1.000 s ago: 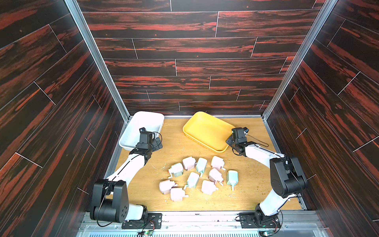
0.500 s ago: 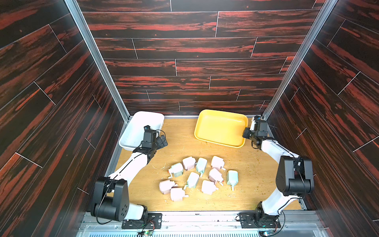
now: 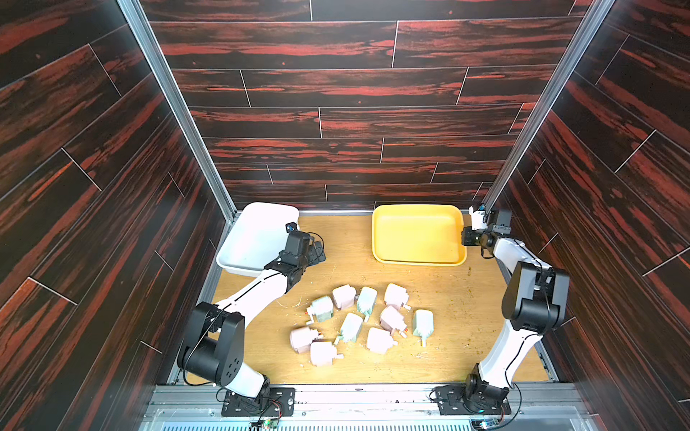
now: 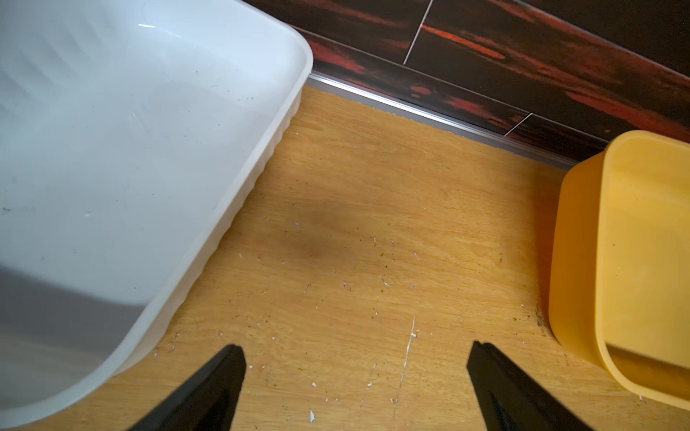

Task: Place the pencil sharpeners by color into the storage box
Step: Move the storage box to the center of the board.

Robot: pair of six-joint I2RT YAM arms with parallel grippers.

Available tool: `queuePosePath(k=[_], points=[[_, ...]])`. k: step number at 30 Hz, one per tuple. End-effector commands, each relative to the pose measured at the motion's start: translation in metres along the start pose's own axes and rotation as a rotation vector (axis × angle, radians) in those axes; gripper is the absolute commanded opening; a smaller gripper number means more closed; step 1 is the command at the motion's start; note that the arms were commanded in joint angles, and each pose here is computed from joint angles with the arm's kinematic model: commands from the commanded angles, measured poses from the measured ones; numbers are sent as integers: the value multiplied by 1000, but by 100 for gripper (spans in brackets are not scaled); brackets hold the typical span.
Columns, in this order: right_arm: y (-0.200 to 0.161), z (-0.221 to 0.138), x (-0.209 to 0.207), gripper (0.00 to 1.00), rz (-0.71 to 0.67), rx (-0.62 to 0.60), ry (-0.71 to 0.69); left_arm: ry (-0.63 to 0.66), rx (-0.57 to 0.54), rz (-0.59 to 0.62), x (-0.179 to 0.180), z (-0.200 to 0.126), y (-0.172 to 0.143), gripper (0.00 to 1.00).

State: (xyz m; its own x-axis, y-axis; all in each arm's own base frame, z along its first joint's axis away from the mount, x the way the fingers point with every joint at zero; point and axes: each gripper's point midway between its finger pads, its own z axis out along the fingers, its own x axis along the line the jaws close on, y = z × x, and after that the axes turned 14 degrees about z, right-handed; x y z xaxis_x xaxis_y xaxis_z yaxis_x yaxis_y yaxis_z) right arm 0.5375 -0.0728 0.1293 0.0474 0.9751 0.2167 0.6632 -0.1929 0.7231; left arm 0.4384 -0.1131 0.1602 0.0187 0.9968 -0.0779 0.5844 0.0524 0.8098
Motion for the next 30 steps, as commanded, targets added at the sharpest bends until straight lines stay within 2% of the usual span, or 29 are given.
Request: queuePosePath(k=[1,4,8,12,15,21,25,26,29,30], points=[[-9,3,-5,0,-140,62,34,56,-29,-12,7,-2,14,100],[-17,10,-14,0,-173,129,33,64,-41,-4,8,-5,19,100],[-22,24,-30,0,-145,211,-16,81,-60,8,12,-11,25,100],[-18,31,-29,0,-74,221,-11,93,-70,20,14,-13,26,100],[-23,35,-20,0,-82,243,9,110,-68,27,18,-15,25,100],[-40,39,-31,0,-71,319,-101,143,-73,40,24,-18,25,100],[-40,33,-34,0,-40,316,-136,152,-80,44,25,-18,27,100],[-38,31,-33,2,-39,312,-148,152,-82,44,25,-18,27,100],[-27,24,-26,15,-55,280,-156,154,-82,46,25,-17,27,100],[-21,21,-25,23,-61,262,-165,155,-82,45,26,-17,27,100]])
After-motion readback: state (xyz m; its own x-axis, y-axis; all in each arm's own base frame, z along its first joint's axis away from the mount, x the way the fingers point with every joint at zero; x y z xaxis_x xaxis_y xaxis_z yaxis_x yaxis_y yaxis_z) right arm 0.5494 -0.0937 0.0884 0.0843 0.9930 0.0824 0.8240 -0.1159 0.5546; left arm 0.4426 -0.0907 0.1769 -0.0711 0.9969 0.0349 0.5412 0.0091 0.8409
